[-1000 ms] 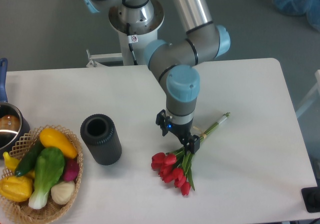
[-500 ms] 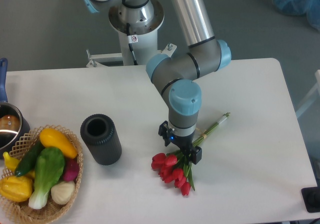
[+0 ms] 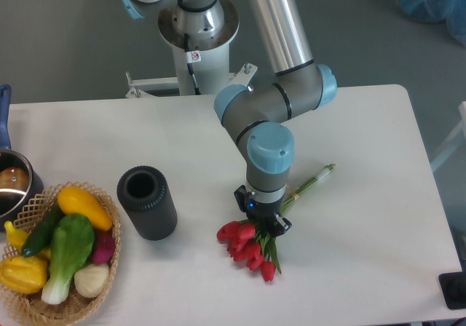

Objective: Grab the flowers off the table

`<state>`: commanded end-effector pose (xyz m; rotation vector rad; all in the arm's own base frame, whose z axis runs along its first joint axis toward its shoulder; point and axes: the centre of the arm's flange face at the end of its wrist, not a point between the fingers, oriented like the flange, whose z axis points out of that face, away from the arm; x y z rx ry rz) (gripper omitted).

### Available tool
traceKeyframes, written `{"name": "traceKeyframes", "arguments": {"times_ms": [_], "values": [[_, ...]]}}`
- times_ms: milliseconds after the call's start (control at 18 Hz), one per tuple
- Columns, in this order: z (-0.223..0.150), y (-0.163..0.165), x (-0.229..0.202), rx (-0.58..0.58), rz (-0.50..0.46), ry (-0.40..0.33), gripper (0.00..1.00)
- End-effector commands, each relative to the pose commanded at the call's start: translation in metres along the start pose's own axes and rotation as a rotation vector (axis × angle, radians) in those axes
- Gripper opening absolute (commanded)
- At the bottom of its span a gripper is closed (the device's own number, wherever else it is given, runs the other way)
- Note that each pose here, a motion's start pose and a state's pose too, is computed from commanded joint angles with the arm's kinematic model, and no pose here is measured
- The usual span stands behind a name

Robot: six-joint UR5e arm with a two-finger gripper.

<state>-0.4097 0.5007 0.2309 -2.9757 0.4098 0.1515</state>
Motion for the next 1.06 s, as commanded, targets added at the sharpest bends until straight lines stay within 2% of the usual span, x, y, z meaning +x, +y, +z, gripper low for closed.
{"name": "traceKeyframes", "arguments": {"times_ms": [278,389,556,778,889,1056], "values": [[-0.032,0.008,-0.011,0.015,-0.014,-0.05,0.02],[-0.059,0.002,-0.017,0.033,-0.007,-0.093,0.02],[-0.089,-0.002,-0.019,0.041,-0.002,-0.112,0.03],[-0.125,-0.002,-0.016,0.021,-0.006,-0.068,0.02],[-0.148,0.004,-0.017,-0.03,0.037,-0.002,0.02],[-0.168,0.016,-0.019,-0.061,0.039,0.014,0.02]]}}
